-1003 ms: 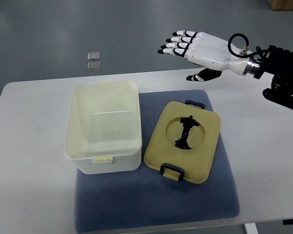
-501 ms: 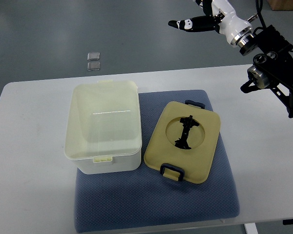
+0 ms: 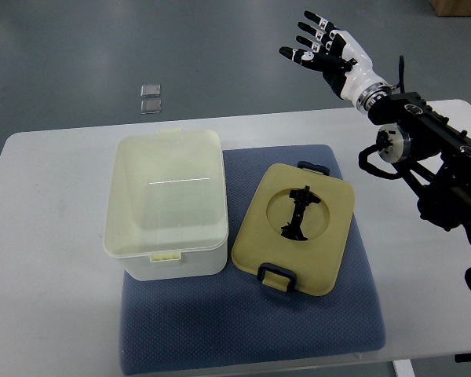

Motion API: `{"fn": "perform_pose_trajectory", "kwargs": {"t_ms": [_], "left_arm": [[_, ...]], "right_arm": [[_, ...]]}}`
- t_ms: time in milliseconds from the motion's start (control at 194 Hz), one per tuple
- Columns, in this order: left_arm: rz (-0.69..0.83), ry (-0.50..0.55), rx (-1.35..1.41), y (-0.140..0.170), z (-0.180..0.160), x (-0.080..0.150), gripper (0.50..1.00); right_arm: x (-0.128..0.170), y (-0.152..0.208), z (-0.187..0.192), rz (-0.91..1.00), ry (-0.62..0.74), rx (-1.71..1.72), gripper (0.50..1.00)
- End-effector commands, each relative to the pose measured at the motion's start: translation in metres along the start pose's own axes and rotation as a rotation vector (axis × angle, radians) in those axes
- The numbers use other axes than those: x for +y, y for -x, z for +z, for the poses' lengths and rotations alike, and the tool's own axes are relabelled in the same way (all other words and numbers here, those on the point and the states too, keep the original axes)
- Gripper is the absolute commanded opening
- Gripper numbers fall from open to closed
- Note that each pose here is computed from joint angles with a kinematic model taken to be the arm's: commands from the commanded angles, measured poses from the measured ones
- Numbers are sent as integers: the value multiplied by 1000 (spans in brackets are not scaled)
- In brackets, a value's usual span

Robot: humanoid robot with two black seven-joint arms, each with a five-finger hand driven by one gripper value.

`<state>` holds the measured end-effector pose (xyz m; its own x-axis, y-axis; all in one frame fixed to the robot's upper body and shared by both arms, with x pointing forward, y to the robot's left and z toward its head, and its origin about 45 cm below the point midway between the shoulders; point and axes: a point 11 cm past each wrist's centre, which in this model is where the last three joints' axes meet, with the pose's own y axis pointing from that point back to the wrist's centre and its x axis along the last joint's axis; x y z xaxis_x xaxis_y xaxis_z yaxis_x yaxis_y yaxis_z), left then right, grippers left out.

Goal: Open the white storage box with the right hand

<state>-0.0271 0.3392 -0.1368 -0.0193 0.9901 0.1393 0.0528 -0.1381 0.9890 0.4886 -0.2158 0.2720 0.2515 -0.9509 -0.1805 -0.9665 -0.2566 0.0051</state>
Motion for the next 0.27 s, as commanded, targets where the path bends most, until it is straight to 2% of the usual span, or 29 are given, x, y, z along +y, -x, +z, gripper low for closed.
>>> {"fn": "perform_pose_trajectory", "kwargs": {"t_ms": [0, 269], "left_arm": [[0, 1, 0, 0, 0, 0, 1000], [0, 1, 0, 0, 0, 0, 1000]], "right_arm": [[1, -5, 7, 15, 11, -8, 930], [2, -4, 14, 11, 26, 2, 930]]}}
